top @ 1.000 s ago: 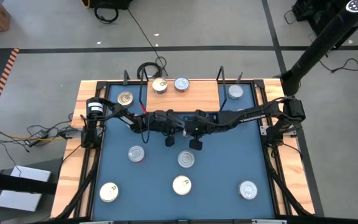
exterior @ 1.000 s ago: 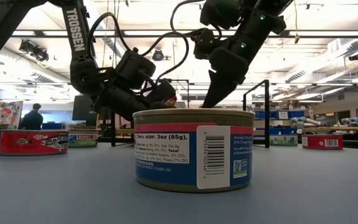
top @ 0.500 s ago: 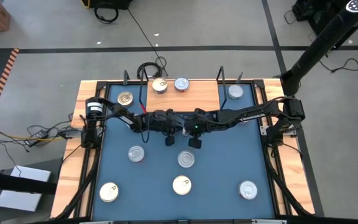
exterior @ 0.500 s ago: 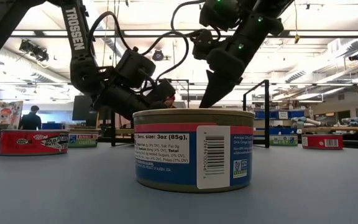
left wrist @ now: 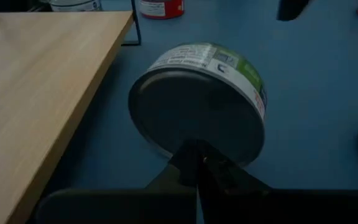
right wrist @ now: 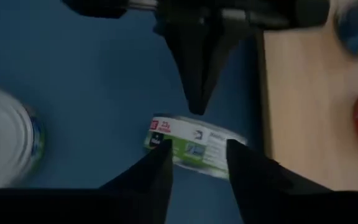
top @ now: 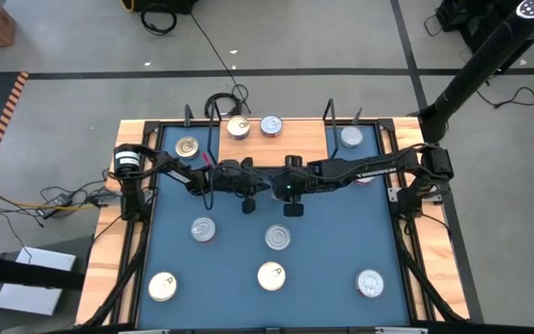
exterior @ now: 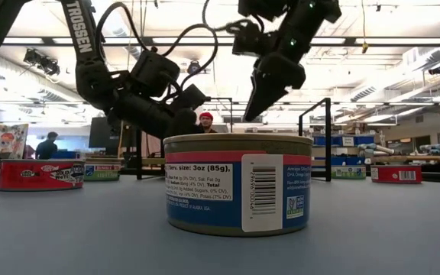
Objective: Stack canned seafood by type on shelf
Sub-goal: Put the white tuna can on the shelf
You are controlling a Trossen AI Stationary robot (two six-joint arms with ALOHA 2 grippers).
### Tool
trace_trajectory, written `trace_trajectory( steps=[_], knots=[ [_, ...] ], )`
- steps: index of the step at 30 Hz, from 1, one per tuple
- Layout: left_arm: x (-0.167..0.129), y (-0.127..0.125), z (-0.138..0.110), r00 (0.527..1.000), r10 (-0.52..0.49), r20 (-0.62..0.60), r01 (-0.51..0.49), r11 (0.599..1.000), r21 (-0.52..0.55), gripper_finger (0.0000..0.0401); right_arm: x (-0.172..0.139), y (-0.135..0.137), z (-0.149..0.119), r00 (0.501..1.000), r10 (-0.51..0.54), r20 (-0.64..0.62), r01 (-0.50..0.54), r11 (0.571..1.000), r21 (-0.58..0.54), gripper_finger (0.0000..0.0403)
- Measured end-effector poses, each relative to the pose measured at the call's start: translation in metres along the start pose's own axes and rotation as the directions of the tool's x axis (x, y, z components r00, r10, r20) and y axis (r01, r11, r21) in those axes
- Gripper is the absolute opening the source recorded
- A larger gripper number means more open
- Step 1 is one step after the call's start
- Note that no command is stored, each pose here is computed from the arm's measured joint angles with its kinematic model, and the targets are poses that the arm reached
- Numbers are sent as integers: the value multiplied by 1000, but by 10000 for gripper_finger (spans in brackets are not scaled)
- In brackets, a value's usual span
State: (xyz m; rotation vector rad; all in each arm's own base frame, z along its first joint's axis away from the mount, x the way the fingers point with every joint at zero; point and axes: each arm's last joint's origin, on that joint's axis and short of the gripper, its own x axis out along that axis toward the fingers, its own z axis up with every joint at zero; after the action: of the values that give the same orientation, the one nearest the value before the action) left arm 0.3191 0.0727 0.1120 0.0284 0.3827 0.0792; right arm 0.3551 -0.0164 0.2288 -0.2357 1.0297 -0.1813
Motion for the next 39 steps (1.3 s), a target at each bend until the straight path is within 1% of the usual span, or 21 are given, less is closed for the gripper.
trace_trajectory(
  steps=[3,6,9,11,15,17,20,23,28,31,35,39],
  knots=[
    [0,0,0,1000,0,0,0,1000,0,1,-4,-1,4,1000,-9,3,10,993,-115,194],
    [0,0,2,1000,-11,20,11,1000,2,1,-3,-3,3,1000,-10,-8,8,974,-224,229],
    [0,0,6,998,-18,63,18,1000,6,1,3,-4,1,1000,3,-23,-10,944,-331,260],
    [0,0,9,997,-18,80,18,1000,8,1,9,-4,-1,999,24,-46,-40,915,-402,275],
    [1,0,10,995,-38,88,38,999,11,1,20,-8,-3,998,32,-61,-59,864,-500,290],
    [1,-1,11,994,-57,94,56,998,14,1,27,-10,-5,996,29,-81,-67,844,-532,291],
    [1,-1,11,993,-68,95,66,998,16,1,31,-16,-6,996,27,-87,-71,829,-555,289],
    [1,-1,11,992,-85,94,83,996,17,1,34,-20,-5,997,32,-72,-67,826,-560,288],
    [1,-1,11,990,-100,96,98,995,24,1,44,-24,-9,994,72,-88,-110,813,-572,284],
    [1,-2,10,991,-103,90,101,995,24,1,50,-24,-10,992,75,-101,-120,816,-566,279],
    [1,-2,10,991,-104,87,102,994,24,1,48,-23,-10,992,78,-99,-120,823,-555,254],
    [1,-2,10,991,-103,86,101,995,23,1,46,-21,-10,991,79,-109,-125,838,-531,209]
  ],
)
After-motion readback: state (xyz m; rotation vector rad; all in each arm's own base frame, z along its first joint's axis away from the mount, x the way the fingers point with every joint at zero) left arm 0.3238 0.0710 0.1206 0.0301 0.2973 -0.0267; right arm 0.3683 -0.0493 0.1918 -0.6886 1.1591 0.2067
